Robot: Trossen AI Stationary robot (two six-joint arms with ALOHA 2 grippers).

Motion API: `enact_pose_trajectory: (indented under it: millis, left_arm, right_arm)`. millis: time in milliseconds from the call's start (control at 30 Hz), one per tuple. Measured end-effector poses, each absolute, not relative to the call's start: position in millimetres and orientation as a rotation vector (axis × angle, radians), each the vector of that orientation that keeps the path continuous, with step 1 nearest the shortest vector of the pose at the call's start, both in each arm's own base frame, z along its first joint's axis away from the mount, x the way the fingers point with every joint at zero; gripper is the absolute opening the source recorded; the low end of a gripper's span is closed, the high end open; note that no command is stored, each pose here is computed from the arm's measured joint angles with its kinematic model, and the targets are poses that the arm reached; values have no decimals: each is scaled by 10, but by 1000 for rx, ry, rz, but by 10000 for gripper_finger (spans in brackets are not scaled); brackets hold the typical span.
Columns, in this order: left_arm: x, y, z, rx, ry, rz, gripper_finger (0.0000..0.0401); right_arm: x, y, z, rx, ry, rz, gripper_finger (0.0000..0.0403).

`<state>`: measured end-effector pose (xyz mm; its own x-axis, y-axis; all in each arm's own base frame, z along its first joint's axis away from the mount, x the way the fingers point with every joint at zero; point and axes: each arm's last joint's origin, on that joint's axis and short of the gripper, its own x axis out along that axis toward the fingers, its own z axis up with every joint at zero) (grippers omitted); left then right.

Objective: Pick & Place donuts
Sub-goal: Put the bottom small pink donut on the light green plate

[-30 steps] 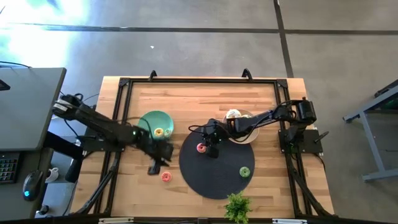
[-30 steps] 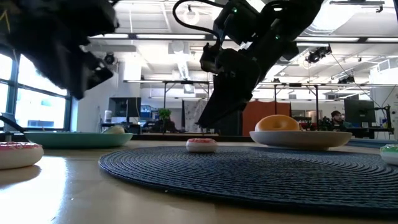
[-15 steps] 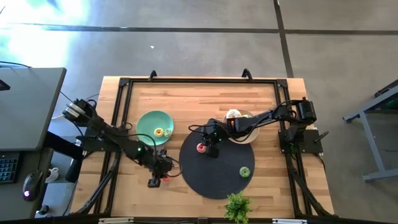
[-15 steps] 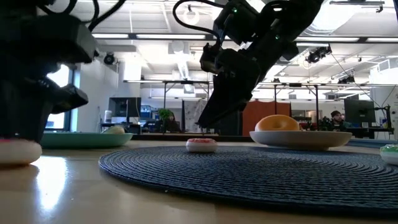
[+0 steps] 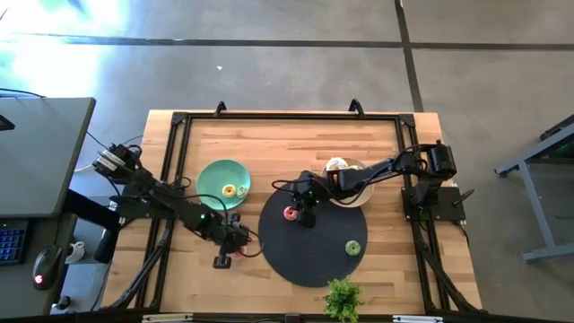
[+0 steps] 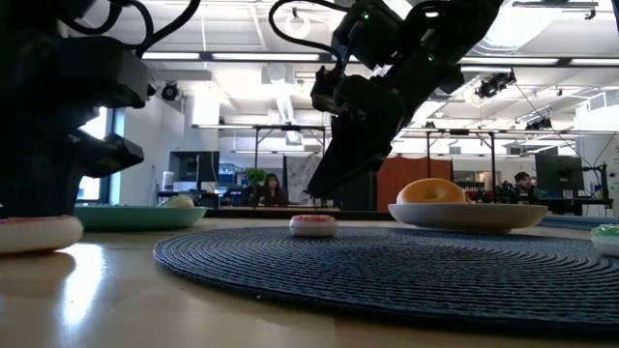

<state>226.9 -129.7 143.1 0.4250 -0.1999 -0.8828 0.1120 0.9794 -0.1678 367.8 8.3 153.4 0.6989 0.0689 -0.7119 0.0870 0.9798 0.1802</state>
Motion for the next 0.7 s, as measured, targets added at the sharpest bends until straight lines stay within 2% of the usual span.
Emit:
enact_pose_trajectory:
  millis: [67, 133, 367, 567, 700]
  left_arm:
    - [2216, -1256, 1489, -59, 1126, -174, 8]
    - [2141, -1196, 1582, -29, 1124, -123, 10]
    - [1705, -802, 2064, 77, 1019, 225, 20]
    - [1337, -372, 2308, -9, 975, 517, 21]
    - [1222, -219, 2350, -129, 994, 598, 21]
  right_arm:
    - [3679, 82, 1535, 207, 797, -10, 137]
    - [3681, 83, 1536, 207, 795, -10, 137]
    - [3683, 83, 1537, 221, 792, -19, 137]
    - [3688, 73, 1472, 211, 810, -63, 137]
    - [3692, 63, 1398, 199, 833, -94, 137]
